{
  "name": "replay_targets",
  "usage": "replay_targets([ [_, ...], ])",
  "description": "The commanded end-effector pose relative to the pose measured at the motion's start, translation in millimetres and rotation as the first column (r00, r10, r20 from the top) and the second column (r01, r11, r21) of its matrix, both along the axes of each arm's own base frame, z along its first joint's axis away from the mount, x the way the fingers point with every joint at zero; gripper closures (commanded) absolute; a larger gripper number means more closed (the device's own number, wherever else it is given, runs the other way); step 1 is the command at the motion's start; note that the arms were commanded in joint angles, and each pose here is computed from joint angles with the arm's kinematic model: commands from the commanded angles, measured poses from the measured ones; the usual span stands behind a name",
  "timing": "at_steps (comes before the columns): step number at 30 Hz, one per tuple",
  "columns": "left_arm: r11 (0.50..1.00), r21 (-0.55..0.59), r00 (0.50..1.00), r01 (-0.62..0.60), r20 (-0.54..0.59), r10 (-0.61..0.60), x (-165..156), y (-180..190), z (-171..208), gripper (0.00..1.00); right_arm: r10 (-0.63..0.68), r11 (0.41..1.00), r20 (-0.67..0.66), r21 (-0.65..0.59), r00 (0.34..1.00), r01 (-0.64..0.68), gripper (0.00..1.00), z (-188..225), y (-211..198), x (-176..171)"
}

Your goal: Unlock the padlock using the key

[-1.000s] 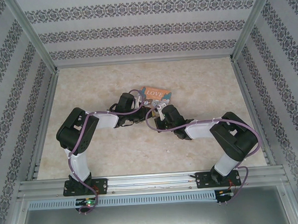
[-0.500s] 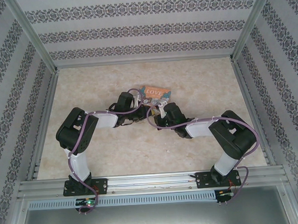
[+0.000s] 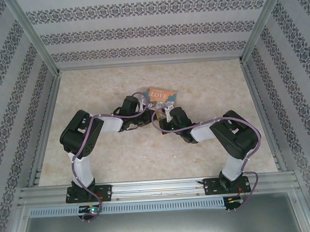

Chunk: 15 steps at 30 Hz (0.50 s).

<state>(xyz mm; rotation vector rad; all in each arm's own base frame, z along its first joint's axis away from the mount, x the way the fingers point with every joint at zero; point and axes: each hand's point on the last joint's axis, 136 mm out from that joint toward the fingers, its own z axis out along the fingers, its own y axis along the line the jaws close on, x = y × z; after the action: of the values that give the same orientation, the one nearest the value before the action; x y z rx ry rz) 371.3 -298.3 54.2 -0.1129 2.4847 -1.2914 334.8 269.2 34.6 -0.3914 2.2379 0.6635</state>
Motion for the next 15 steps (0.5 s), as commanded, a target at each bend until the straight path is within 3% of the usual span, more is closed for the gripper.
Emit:
replay_targets([
  [1,0.989,-0.097,0.994,0.108,-0.007,-0.109,-15.4,-23.3,14.5,0.80,-0.002,0.996,0.057,0.087,0.998,-0.003,1.00,16.5,12.1,10.7],
  [15,0.998,-0.055,0.999,0.009,0.034,-0.007,-14.5,13.6,25.0,0.50,-0.019,0.996,-0.044,0.083,0.999,0.023,1.00,-12.4,1.4,0.2],
])
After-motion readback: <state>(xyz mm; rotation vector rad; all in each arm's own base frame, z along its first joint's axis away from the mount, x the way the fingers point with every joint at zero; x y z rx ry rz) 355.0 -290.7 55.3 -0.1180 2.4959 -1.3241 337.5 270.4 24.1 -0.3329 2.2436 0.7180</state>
